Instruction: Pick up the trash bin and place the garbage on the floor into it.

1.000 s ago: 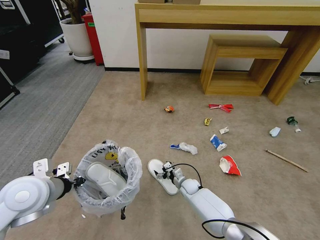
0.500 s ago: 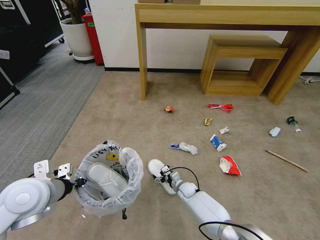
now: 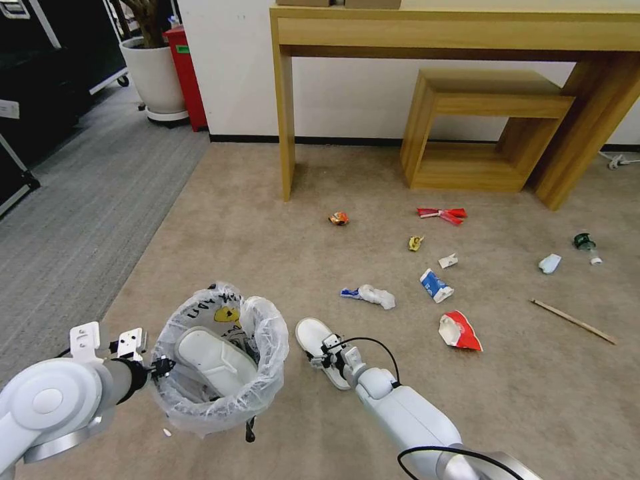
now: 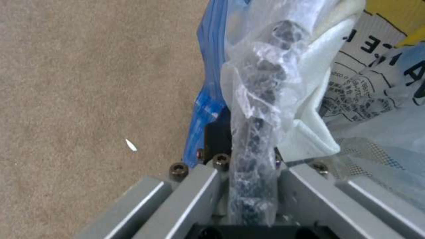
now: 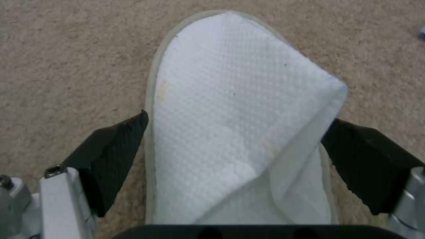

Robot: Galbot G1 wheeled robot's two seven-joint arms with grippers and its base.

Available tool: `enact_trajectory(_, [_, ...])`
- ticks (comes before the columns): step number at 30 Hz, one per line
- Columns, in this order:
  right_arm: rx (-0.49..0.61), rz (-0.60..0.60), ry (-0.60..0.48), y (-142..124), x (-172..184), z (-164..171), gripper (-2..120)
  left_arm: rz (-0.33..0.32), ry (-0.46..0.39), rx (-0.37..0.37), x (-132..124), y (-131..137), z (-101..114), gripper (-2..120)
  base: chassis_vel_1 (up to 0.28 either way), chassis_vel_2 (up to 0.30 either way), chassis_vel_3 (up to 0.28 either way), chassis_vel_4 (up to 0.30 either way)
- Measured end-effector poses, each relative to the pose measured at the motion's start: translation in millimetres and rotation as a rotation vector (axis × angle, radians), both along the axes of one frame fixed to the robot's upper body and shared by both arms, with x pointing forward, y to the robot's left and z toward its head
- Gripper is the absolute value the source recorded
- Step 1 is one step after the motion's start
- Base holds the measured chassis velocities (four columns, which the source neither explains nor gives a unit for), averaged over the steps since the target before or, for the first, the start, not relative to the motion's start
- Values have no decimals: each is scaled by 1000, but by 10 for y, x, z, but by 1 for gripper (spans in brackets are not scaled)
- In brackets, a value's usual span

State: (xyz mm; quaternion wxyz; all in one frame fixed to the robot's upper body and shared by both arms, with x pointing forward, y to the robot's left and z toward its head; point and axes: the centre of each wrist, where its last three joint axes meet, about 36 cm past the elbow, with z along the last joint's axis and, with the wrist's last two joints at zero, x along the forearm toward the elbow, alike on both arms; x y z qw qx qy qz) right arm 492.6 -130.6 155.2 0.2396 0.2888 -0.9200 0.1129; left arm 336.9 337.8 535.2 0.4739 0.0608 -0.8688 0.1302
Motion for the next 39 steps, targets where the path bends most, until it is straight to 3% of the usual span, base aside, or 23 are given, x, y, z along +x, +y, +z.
enact_trajectory(2, [3, -1, 0, -21, 0, -1, 92, -3, 2, 1, -4, -8, -10, 0, 0, 0, 0, 0])
enact_trajectory(3, [12, -2, -3, -18, 10, 20, 82, -7, 1, 3, -5, -15, 0, 0, 0, 0, 0, 0])
enact_trajectory(9, [14, -1, -7, -27, 15, 32, 67, -11, -3, 8, -4, -16, 19, 0, 0, 0, 0, 0])
enact_trajectory(10, [13, -1, -7, -34, 14, 31, 55, -12, -3, 8, -6, -17, 22, 0, 0, 0, 0, 0])
enact_trajectory(13, [16, 0, -8, -39, 5, 27, 48, -14, -2, 8, -10, -22, 23, 0, 0, 0, 0, 0])
enact_trajectory(15, [23, 0, -8, -35, -13, 28, 36, -14, -2, 7, -16, -26, 21, 0, 0, 0, 0, 0])
enact_trajectory(26, [45, 14, -10, -43, -41, 47, 0, -21, -5, 11, -33, -44, 55, 0, 0, 0, 0, 0])
enact_trajectory(34, [59, 5, -10, -85, -53, 81, 0, -21, -4, 6, -51, -57, 51, 0, 0, 0, 0, 0])
enact_trajectory(39, [126, -15, -45, -121, -37, 274, 0, -26, -8, 0, -57, -67, 83, 0, 0, 0, 0, 0])
